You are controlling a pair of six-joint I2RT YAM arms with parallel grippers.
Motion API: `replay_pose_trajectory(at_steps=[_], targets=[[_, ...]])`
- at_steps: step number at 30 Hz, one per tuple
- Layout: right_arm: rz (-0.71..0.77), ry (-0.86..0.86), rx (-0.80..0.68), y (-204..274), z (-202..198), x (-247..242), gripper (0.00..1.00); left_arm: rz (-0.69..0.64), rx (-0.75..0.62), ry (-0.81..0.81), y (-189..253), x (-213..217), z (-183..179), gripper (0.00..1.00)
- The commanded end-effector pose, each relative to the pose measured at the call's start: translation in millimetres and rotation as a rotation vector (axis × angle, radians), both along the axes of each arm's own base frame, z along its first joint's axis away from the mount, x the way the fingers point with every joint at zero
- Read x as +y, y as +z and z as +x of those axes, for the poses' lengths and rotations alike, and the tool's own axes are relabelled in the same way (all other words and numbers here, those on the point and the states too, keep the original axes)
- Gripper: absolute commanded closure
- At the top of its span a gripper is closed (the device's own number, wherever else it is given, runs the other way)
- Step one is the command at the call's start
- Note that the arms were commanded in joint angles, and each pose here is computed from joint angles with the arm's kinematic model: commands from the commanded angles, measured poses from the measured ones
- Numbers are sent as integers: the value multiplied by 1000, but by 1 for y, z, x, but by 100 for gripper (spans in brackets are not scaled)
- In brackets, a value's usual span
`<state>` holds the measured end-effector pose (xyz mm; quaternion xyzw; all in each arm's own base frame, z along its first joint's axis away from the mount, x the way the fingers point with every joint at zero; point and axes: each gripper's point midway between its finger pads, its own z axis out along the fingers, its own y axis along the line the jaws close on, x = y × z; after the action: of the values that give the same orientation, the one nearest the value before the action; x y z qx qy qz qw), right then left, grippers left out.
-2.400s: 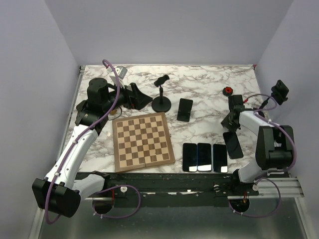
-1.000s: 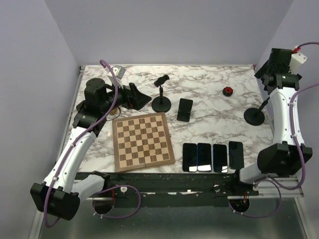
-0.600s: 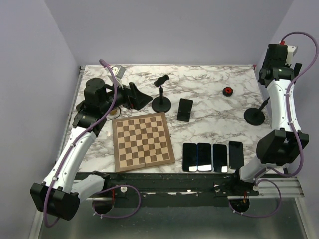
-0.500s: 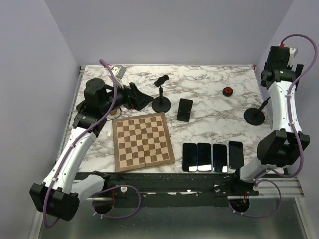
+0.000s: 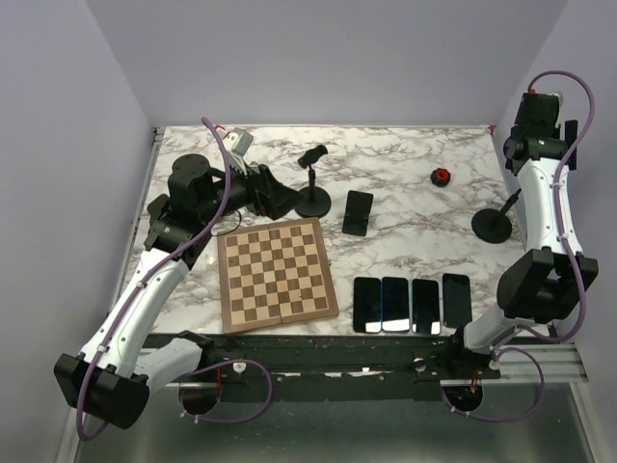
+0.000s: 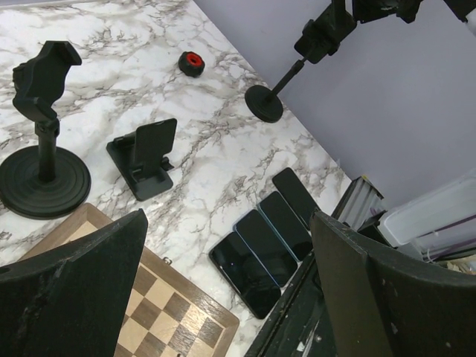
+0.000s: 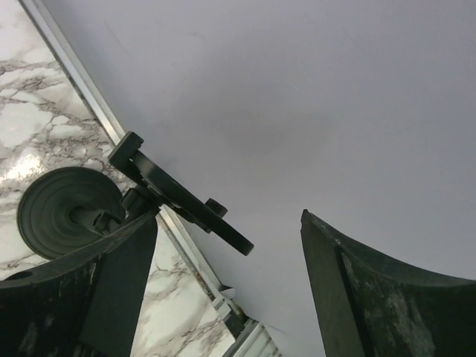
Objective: Remove the phone from the phone stand
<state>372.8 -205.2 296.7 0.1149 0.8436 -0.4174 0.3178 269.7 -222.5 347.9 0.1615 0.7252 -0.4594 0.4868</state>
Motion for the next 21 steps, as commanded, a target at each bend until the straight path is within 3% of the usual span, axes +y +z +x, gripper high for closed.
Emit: replay_pose_trajectory(at_steps=[1,12,15,21], targets=[[26,67,49,-18,11,2,18,-6,-32,-30,9,-3,-8,1],[51,80,77,-43,15,-3,22,16,-30,-14,4,-2,-3,2],[38,75,86,-46,10,-6,29,16,-29,-15,4,-2,-3,2],[37,76,70,-39,9,-4,56,15,-24,-18,3,-2,-2,1]])
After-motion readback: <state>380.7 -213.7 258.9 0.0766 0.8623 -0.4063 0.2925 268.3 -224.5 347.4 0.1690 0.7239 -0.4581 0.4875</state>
